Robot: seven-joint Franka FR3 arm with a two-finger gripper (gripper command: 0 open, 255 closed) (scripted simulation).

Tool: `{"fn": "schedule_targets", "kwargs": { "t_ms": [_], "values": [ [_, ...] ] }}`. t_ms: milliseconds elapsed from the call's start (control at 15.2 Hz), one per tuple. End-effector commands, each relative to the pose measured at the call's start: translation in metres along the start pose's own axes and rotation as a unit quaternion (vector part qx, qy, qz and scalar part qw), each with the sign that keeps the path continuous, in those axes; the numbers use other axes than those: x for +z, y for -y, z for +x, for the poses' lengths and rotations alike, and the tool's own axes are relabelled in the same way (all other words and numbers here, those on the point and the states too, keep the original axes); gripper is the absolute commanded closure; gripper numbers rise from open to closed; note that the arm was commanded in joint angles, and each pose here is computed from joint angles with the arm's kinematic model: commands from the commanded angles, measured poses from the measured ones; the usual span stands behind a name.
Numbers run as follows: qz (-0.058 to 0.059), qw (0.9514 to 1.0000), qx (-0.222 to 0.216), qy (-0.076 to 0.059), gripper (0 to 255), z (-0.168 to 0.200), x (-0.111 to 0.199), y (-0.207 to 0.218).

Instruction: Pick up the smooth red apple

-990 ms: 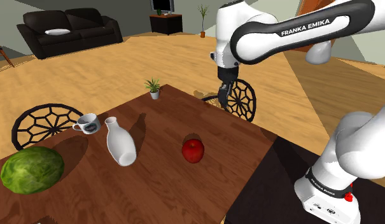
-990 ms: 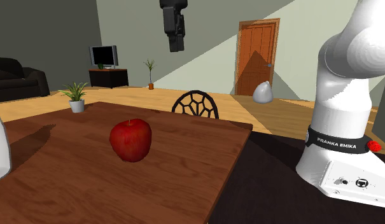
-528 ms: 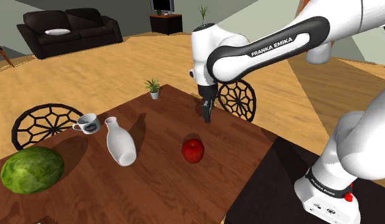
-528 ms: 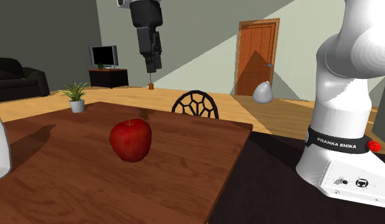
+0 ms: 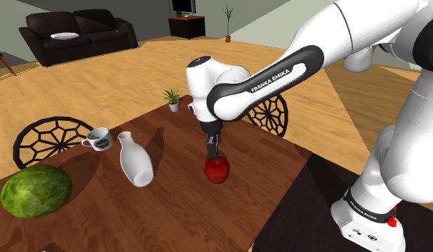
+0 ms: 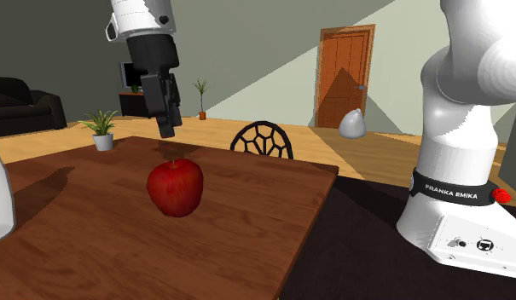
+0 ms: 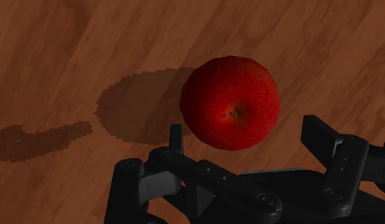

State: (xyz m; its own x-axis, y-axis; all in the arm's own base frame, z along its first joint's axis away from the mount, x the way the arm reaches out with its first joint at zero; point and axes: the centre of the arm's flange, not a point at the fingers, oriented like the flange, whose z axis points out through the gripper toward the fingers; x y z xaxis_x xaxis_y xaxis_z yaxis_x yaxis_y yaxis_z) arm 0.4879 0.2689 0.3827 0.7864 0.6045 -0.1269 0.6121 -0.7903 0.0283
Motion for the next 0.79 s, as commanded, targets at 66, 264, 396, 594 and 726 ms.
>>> {"fn": "schedule_targets", "kwargs": {
  "t_ms": [66, 264, 396, 594, 726],
  "values": [
    [0.001, 1.0000, -0.009, 0.002, 0, 0.012, 0.015, 0.006],
    [0.001, 1.0000, -0.009, 0.002, 0, 0.014, 0.031, 0.007],
    [0.001, 1.0000, -0.009, 0.002, 0, 0.015, 0.042, 0.007],
    [0.001, 1.0000, -0.009, 0.002, 0, 0.015, 0.045, 0.007],
    [0.001, 1.0000, -0.009, 0.002, 255, 0.015, 0.045, 0.008]
  ]
}}
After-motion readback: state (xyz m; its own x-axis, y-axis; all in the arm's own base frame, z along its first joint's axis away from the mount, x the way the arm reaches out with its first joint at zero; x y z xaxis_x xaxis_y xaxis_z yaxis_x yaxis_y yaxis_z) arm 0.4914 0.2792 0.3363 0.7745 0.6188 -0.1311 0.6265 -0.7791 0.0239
